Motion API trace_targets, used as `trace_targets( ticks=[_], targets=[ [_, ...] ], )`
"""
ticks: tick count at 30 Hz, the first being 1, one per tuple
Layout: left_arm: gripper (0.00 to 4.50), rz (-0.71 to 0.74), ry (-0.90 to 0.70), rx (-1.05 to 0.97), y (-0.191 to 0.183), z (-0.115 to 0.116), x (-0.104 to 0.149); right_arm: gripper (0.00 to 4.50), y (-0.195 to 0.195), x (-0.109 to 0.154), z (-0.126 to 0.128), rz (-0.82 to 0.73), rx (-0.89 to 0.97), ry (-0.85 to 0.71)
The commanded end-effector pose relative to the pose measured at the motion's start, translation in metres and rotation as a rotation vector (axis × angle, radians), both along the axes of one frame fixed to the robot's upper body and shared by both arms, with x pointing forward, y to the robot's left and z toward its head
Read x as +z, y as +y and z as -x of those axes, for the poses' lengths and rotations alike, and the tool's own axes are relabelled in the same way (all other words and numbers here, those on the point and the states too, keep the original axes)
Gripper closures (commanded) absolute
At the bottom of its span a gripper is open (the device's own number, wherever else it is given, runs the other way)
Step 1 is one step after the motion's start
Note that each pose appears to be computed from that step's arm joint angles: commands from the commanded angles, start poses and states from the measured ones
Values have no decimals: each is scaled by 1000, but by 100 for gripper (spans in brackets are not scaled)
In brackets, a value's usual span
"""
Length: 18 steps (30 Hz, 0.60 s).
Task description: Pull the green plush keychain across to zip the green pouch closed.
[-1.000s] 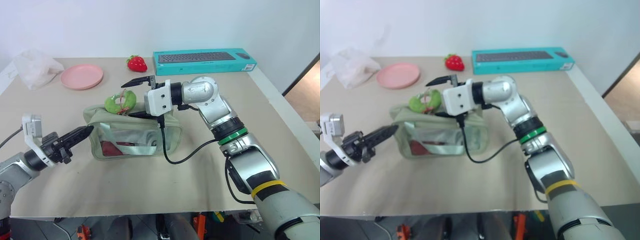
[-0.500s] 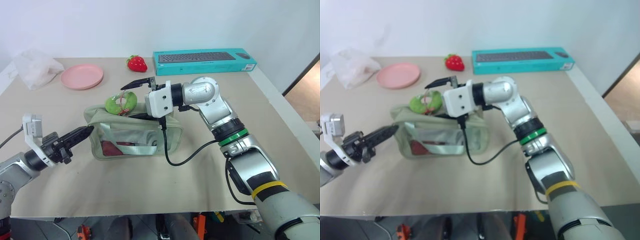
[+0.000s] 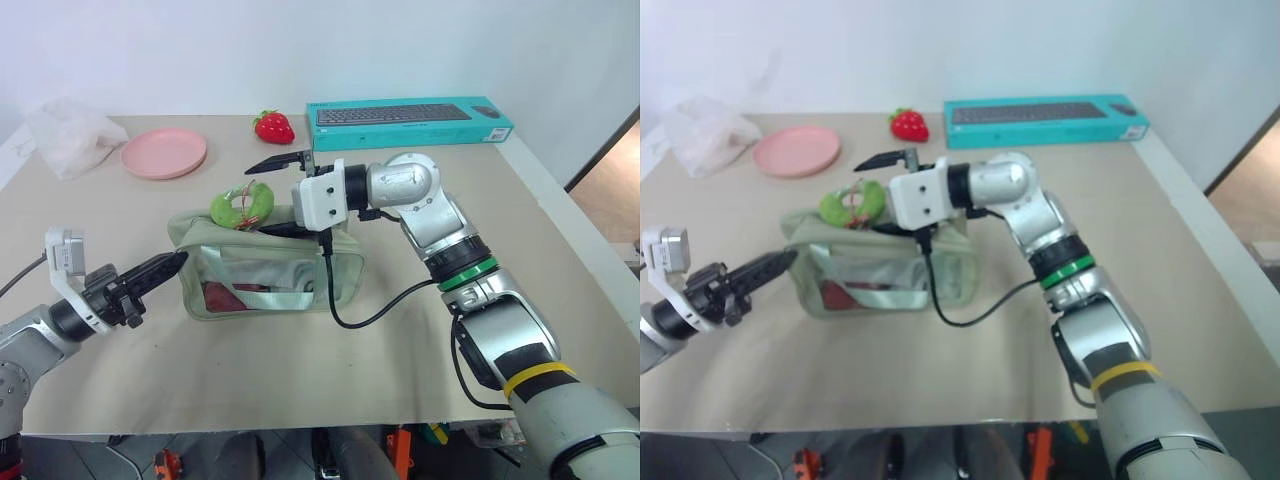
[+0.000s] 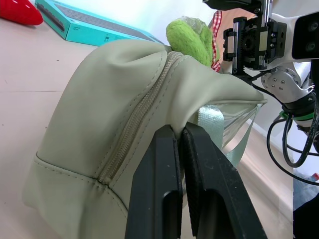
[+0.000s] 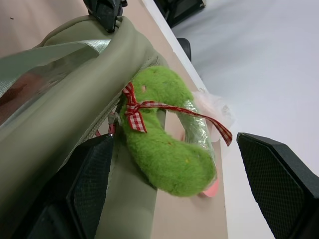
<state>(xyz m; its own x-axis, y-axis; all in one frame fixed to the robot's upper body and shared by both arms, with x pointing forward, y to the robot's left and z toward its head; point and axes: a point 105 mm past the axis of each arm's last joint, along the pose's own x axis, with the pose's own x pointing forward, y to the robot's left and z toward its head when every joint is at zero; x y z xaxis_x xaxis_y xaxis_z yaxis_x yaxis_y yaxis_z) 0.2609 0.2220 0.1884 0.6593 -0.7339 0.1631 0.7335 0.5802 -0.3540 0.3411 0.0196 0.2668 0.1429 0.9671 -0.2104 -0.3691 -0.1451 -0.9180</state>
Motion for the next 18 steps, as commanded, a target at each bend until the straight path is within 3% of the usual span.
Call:
trace_targets(
  ticks=[1,9,18],
  targets=[
    [450,-4,-20,-10,-2,-1,4,65,-1,29,4,-63,9,-53],
    [450,-6,-22,-9,-3,-1,4,65,0,24,2,-33,-1,-68],
    [450,-5,-21,-8,-3,-1,4,65,-11,30,0,-73,-9,25]
  ],
)
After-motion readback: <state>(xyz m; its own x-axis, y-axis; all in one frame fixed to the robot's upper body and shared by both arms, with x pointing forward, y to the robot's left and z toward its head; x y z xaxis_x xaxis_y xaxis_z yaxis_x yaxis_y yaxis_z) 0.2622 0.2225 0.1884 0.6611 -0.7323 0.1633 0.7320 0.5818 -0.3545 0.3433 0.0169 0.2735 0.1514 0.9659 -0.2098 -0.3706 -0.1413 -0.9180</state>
